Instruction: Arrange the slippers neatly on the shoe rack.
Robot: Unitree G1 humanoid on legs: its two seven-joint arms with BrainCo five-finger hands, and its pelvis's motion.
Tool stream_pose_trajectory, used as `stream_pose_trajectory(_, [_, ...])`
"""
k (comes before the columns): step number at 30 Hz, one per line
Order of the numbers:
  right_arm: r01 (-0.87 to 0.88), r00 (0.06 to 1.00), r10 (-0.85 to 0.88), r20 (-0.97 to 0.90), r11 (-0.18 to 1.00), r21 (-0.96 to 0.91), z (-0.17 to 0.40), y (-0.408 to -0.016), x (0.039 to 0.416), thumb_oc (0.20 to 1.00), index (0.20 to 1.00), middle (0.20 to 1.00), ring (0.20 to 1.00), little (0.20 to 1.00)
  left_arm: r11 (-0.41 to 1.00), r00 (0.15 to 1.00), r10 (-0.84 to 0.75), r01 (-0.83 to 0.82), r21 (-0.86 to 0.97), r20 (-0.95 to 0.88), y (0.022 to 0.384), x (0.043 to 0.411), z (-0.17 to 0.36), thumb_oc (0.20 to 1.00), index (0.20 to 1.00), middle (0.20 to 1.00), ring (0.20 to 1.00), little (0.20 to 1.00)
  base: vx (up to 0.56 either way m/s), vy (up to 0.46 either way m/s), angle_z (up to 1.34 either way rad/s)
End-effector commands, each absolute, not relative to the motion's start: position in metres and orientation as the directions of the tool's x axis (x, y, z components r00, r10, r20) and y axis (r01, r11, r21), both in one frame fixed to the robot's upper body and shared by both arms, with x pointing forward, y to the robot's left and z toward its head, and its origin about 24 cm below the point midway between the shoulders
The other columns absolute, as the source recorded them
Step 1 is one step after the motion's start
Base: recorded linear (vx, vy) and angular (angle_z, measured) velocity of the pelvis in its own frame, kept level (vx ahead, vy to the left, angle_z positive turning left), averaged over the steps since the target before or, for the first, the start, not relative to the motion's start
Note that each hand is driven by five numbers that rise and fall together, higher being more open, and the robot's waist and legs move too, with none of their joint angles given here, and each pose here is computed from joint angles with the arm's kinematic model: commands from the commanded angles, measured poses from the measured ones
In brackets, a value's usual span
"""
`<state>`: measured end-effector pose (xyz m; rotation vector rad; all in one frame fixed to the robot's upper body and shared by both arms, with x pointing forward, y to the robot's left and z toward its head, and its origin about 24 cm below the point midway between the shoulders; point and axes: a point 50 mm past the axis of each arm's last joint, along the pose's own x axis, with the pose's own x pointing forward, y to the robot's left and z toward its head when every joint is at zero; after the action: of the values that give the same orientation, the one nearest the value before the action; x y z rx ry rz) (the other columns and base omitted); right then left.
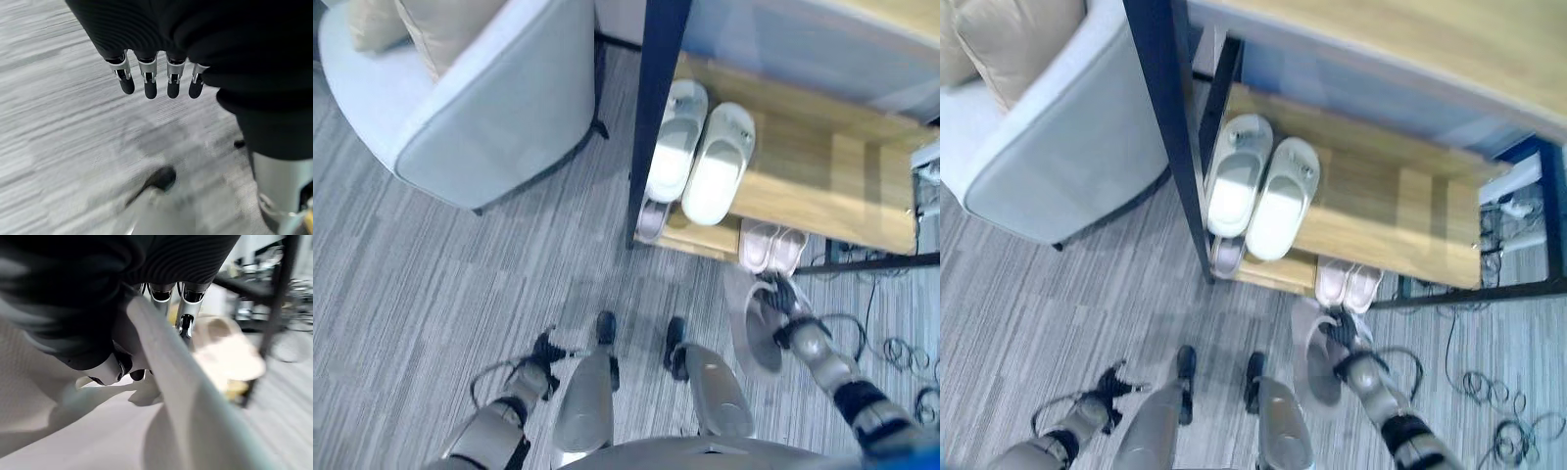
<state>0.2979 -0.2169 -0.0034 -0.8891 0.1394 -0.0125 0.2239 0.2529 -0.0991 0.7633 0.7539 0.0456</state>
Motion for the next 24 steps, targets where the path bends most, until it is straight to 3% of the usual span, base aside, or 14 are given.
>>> stream_pose_trajectory(1, [0.056, 0.993, -0.117, -0.021, 0.616, -0.786, 0.009, -0.234, 0.294, 0.2, 0.2, 0.2, 0.2, 0.2, 0.763, 0.702, 0.308, 0.221, 0.608, -0.642, 0.252, 0.192, -0.116, 1.0, 1.0, 1.0, 1.0, 1.0, -0.1, 0.028, 0.03])
stream_pose_trajectory(7, [0.153, 0.984, -0.025, 0.177, 0.631, -0.761, 0.071, -0.219, 0.335, 0.2, 0.2, 0.2, 0.2, 0.2, 0.854, 0.733, 0.366, -0.019, 0.52, -0.574, 0.262, 0.213, -0.1, 1.0, 1.0, 1.0, 1.0, 1.0, -0.07, -0.02, 0.0])
stream_pose_trajectory(12, [0.232, 0.939, 0.057, 0.34, 0.626, -0.744, 0.119, -0.205, 0.349, 0.2, 0.2, 0.2, 0.2, 0.2, 0.853, 0.751, 0.382, -0.062, 0.518, -0.539, 0.26, 0.218, -0.096, 1.0, 1.0, 1.0, 1.0, 1.0, 0.01, -0.046, -0.07])
stream_pose_trajectory(17, [0.348, 0.879, 0.026, 0.477, 0.648, -0.678, 0.156, -0.213, 0.351, 0.2, 0.2, 0.2, 0.2, 0.2, 0.864, 0.775, 0.392, -0.126, 0.487, -0.496, 0.258, 0.222, -0.09, 1.0, 1.0, 1.0, 1.0, 1.0, 0.08, -0.039, 0.02])
stream_pose_trajectory(19, [0.473, 0.78, 0.062, 0.623, 0.593, -0.651, 0.202, -0.214, 0.35, 0.2, 0.2, 0.2, 0.2, 0.2, 0.853, 0.794, 0.407, -0.155, 0.497, -0.451, 0.26, 0.223, -0.086, 1.0, 1.0, 1.0, 1.0, 1.0, 0.16, -0.069, 0.18])
stream_pose_trajectory(24, [0.503, 0.763, 0.077, 0.642, 0.553, -0.664, 0.209, -0.215, 0.35, 0.2, 0.2, 0.2, 0.2, 0.2, 0.859, 0.78, 0.409, -0.154, 0.488, -0.474, 0.255, 0.215, -0.092, 1.0, 1.0, 1.0, 1.0, 1.0, 0.1, -0.034, 0.07])
